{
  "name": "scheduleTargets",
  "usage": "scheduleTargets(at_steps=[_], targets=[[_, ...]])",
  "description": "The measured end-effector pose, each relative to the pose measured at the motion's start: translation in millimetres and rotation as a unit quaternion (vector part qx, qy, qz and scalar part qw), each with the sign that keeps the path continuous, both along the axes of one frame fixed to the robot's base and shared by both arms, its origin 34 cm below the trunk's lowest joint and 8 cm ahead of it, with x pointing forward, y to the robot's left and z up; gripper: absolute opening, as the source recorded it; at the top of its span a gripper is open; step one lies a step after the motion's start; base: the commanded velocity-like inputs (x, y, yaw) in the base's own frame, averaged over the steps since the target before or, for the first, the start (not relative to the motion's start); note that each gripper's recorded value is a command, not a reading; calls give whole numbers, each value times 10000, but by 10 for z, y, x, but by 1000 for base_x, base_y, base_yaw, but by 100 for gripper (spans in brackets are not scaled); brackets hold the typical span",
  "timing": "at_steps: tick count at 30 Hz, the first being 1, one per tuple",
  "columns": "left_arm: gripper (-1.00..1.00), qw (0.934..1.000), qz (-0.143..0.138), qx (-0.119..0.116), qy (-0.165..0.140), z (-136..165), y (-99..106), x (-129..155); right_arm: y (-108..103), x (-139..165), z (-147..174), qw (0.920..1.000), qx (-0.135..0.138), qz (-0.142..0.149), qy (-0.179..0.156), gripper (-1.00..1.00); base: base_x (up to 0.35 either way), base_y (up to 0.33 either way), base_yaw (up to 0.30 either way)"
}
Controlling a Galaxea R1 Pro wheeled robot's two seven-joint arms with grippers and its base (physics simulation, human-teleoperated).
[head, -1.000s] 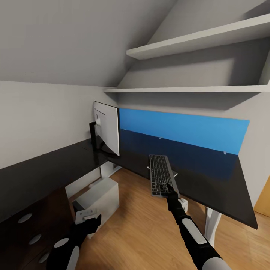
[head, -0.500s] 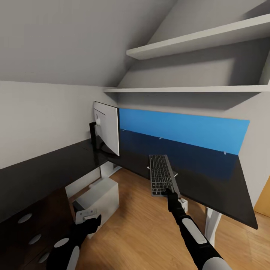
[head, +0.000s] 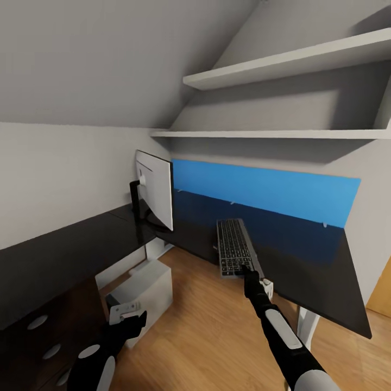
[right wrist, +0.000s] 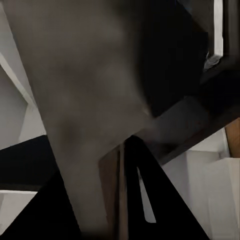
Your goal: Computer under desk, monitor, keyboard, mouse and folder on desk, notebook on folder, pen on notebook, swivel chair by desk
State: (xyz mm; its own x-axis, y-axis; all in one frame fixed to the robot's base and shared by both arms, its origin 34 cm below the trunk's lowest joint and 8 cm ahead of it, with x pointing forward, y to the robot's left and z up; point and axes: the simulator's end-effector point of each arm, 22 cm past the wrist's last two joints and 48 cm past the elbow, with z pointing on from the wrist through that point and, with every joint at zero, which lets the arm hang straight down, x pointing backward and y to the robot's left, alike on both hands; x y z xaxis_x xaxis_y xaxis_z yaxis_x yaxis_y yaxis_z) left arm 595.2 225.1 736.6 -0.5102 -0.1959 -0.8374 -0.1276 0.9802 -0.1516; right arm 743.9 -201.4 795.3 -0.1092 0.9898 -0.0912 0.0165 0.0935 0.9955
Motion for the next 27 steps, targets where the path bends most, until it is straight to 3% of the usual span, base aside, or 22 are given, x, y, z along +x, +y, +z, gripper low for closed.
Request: scheduleTargets(at_steps=[9, 15, 27], targets=[[100, 10000, 2, 6, -2, 171, 2, 20, -41, -335, 686, 9977, 60, -27, -679, -100, 0, 0, 0], [100, 10000, 1, 4, 2, 281, 1, 30, -84, -715, 1116, 9964, 80, -77, -846, -100, 0, 0, 0], [100, 10000, 9, 13, 1, 336, 14, 36, -82, -879, 1270, 9955, 121, -67, -934, -100, 0, 0, 0]])
